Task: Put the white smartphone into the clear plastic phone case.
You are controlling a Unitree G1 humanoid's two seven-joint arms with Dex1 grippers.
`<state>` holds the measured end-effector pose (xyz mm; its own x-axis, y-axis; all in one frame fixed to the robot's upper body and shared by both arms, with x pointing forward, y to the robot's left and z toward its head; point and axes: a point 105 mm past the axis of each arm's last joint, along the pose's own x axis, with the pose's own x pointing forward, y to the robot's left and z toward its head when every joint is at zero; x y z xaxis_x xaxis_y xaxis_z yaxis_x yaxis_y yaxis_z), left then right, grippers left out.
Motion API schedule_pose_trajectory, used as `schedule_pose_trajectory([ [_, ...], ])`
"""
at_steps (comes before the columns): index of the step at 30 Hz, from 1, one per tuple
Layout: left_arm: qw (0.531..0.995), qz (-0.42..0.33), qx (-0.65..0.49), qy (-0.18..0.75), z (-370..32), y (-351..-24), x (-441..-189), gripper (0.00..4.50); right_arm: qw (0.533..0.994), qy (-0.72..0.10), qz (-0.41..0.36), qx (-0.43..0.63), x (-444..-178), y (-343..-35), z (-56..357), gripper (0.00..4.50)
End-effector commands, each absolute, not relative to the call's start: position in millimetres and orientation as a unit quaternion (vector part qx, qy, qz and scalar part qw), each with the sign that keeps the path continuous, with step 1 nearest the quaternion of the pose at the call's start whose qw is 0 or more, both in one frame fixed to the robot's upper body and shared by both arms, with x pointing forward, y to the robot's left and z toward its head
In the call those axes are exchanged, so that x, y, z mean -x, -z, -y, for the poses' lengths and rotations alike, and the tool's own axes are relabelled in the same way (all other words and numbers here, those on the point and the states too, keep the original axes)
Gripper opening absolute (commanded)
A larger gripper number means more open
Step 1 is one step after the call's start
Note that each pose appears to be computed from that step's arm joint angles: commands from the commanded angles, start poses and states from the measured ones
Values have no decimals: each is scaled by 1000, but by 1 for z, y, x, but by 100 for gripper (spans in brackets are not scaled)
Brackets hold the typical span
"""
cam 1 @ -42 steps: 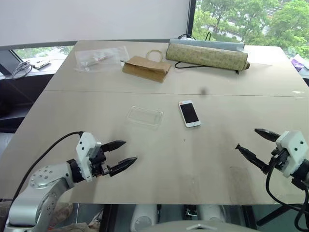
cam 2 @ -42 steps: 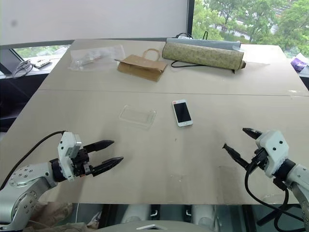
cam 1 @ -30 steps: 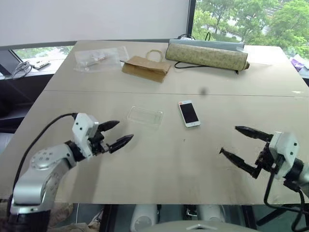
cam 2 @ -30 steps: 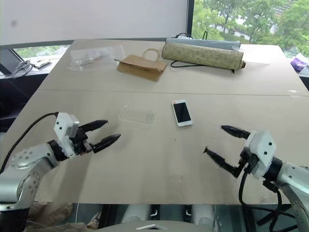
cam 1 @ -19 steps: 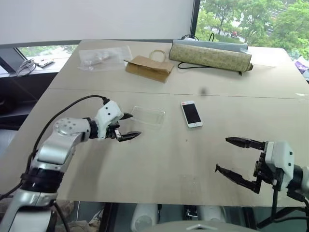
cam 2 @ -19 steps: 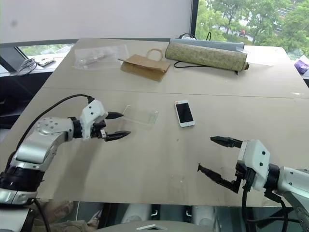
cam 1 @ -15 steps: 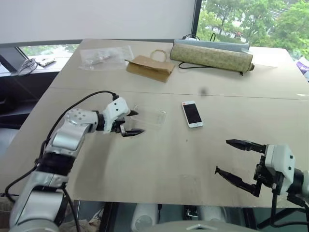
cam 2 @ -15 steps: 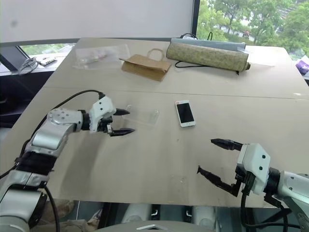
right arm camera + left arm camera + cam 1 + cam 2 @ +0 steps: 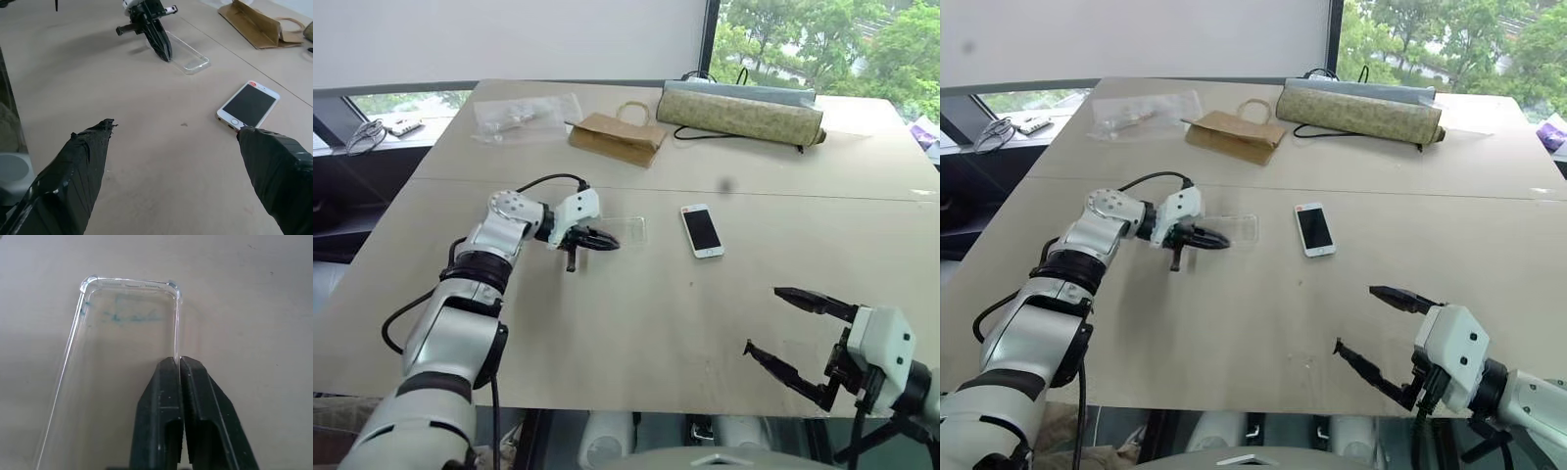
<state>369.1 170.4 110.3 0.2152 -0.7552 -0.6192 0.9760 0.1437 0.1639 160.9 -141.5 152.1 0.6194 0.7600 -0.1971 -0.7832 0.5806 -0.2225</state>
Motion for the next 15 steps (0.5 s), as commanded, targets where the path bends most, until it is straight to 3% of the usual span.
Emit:
schedule_pose_trajectory([
  [1,706,-208,-272,620,-176,-113,-355,8,886,-438,-17,152,-157,-159,134,450],
  [10,680,-183,-231,671,-143,-115,-294,8,886,-440,-16,145,-166,-154,131,450],
  [15,674,-169,-251,673,-129,-107,-280,8,881,-449,-22,146,-170,-153,131,450],
])
